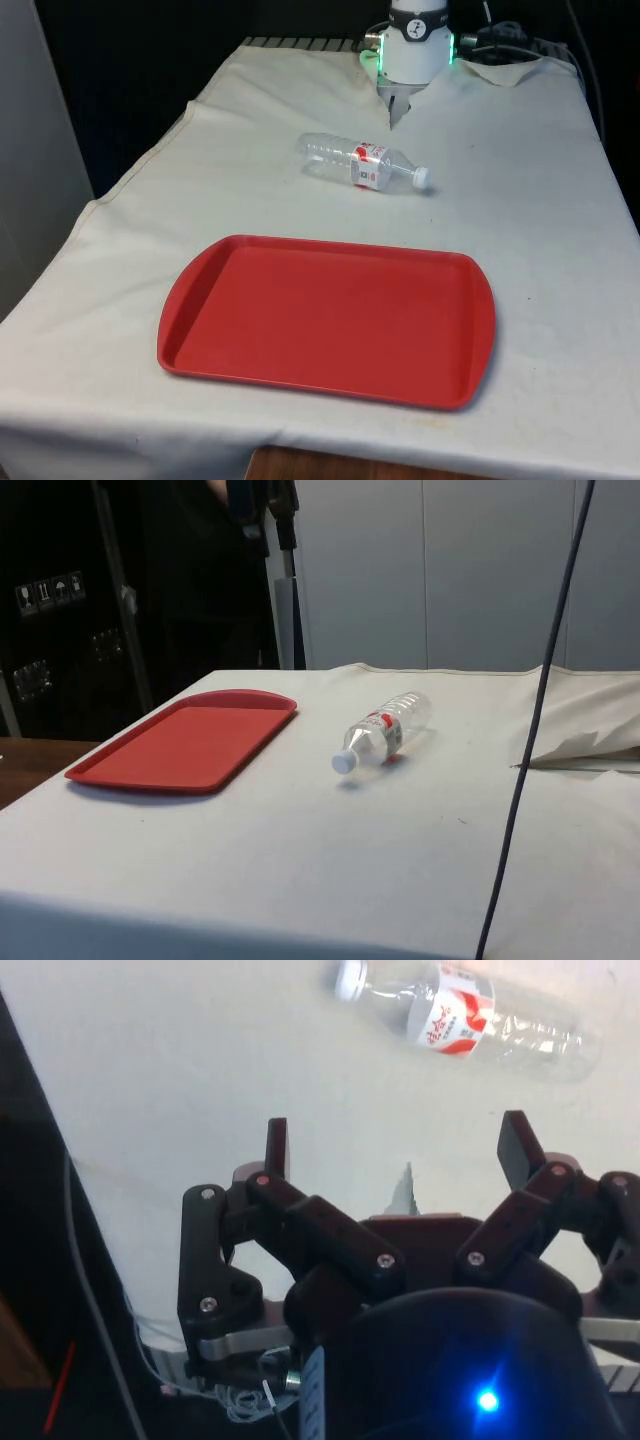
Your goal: Place the bottle upright on the tray.
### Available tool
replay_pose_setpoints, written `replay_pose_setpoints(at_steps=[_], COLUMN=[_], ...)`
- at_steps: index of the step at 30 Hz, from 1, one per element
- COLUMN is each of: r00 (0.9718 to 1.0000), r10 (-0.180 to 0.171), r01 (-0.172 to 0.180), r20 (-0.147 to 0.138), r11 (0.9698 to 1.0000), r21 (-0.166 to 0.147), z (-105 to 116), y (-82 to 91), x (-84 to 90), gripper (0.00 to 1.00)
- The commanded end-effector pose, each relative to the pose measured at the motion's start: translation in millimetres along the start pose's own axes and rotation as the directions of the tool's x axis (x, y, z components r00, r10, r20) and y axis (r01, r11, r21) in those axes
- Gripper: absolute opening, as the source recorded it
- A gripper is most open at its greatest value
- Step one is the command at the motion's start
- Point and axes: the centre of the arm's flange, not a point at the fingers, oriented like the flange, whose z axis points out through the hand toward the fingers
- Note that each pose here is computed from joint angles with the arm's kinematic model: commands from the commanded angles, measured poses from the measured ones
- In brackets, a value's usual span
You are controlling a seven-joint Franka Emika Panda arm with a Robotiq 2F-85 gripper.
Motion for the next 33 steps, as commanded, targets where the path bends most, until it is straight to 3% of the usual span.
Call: replay_pose_setpoints(at_steps=[1,7,8,9,16,18,19,20,24,28,29,33], r00=[0.9998,0.9988,0.9994,0.9986,0.9969,0.9967,0.9976,0.9967,0.9966,0.9976,0.9968,0.9966], r10=[0.003,-0.002,-0.006,-0.003,-0.01,-0.011,-0.014,-0.013,-0.026,-0.033,-0.039,-0.058], r01=[-0.003,0.001,0.005,0.002,0.009,0.01,0.014,0.011,0.024,0.031,0.037,0.055], r20=[-0.021,-0.049,-0.033,-0.053,-0.078,-0.08,-0.067,-0.08,-0.079,-0.062,-0.07,-0.058], r11=[1.0,0.9999,1.0,0.9999,0.9999,0.9998,0.9999,0.9998,0.9994,0.9992,0.9987,0.997], r21=[-0.007,-0.01,-0.004,-0.011,-0.013,-0.014,-0.007,-0.015,-0.026,-0.025,-0.037,-0.054], z=[0,11,12,12,26,30,31,32,38,42,43,49], y=[-0.7,-3.1,-2.7,-2.8,-3.0,-2.2,-2.1,-2.0,-1.5,-1.5,-1.7,-1.5], x=[-2.7,-14.7,-12.8,-16.6,-33.9,-37.9,-37.1,-39.7,-48.2,-50.4,-54.2,-61.5], gripper=[1.0,1.0,1.0,1.0,1.0,1.0,1.0,1.0,1.0,1.0,1.0,1.0])
